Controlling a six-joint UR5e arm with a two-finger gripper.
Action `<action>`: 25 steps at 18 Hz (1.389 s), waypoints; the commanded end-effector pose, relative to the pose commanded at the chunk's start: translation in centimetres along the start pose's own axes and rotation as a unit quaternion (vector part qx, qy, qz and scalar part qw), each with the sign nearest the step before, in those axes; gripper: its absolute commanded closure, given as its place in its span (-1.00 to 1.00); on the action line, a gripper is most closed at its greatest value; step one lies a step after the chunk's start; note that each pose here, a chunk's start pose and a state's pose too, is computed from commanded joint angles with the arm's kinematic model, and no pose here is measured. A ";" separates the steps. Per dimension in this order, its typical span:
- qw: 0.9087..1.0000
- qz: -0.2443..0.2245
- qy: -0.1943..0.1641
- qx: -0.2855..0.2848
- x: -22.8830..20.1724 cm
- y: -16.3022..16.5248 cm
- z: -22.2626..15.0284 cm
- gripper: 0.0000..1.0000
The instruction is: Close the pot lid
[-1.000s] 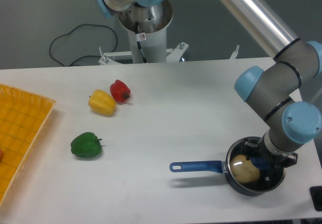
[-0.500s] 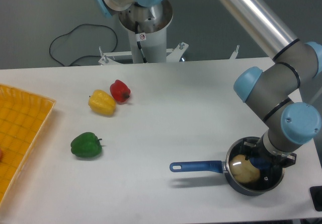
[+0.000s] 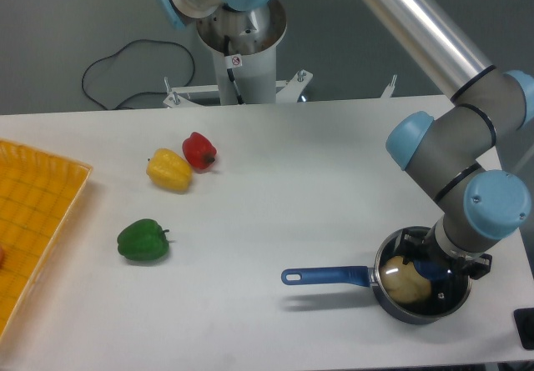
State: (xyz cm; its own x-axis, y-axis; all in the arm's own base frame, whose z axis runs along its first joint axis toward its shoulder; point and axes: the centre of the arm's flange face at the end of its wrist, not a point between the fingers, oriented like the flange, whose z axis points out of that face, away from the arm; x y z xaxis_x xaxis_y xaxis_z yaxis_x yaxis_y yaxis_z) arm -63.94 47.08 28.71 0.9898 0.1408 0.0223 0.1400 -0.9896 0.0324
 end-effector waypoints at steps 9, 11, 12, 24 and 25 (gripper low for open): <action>1.000 0.002 -0.001 0.006 2.5 1.6 -3.0 -1.00; 1.000 0.005 -0.003 0.008 3.2 2.2 -4.0 -1.00; 1.000 0.005 -0.005 0.010 3.3 2.3 -4.2 -1.00; 1.000 0.004 -0.013 0.016 5.3 3.7 -7.0 -1.00; 1.000 0.004 -0.014 0.016 6.0 4.2 -7.5 -1.00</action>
State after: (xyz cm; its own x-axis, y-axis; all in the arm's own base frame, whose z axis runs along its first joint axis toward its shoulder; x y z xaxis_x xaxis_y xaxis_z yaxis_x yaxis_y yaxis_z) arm -57.66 44.02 36.50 0.9913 0.1315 -0.0064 0.1316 -0.9913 0.0012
